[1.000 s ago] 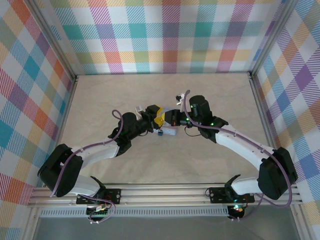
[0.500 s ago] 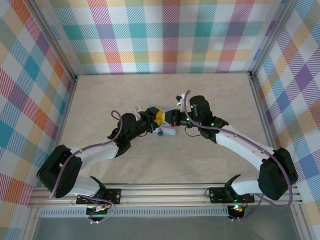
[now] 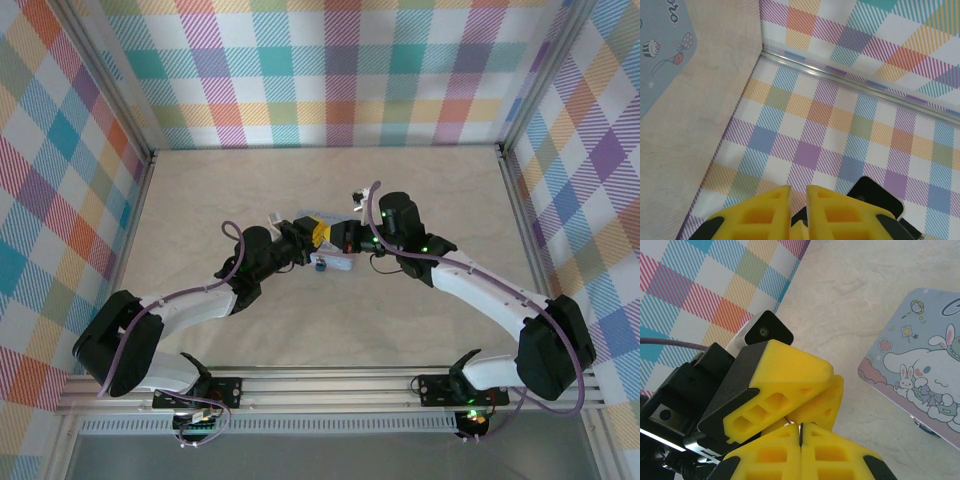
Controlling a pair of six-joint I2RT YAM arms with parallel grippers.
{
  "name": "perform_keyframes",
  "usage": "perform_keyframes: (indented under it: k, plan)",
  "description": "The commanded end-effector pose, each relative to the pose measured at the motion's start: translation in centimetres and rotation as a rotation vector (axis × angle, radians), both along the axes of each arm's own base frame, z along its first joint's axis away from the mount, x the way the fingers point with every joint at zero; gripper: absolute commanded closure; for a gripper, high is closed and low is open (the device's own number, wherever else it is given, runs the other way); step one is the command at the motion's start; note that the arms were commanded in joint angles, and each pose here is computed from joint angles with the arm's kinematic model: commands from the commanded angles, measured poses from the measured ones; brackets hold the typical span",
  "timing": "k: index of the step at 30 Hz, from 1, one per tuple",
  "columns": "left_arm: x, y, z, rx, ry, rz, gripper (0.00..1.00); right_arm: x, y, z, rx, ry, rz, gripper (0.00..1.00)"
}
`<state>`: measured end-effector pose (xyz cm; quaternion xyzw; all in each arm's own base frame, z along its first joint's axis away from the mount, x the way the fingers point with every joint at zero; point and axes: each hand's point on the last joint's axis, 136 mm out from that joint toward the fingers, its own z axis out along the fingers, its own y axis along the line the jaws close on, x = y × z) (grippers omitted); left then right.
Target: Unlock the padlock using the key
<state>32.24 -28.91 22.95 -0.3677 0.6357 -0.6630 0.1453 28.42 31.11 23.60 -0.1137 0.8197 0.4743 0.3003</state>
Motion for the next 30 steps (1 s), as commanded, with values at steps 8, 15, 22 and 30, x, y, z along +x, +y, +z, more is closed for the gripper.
perform_keyframes:
  k: [8, 15, 22, 30]
  plan:
    - [-0.7, 0.2, -0.1, 0.029, -0.009, -0.005, 0.93, -0.6, -0.3, 1.3, 0.003, -0.046, 0.0, 1.0]
    - [-0.2, 1.6, 0.0, 0.132, -0.086, 0.042, 1.0, -0.7, -1.1, 0.8, -0.03, -0.029, -0.031, 1.0]
    - [-0.5, 3.1, 3.9, 0.476, -0.393, 0.026, 1.0, -1.5, -2.2, 1.4, -0.018, -0.042, -0.003, 0.78]
    - [-3.4, 2.3, 10.3, 0.636, -0.752, -0.107, 1.0, -4.1, -2.1, 5.9, 0.2, -0.155, 0.186, 0.58]
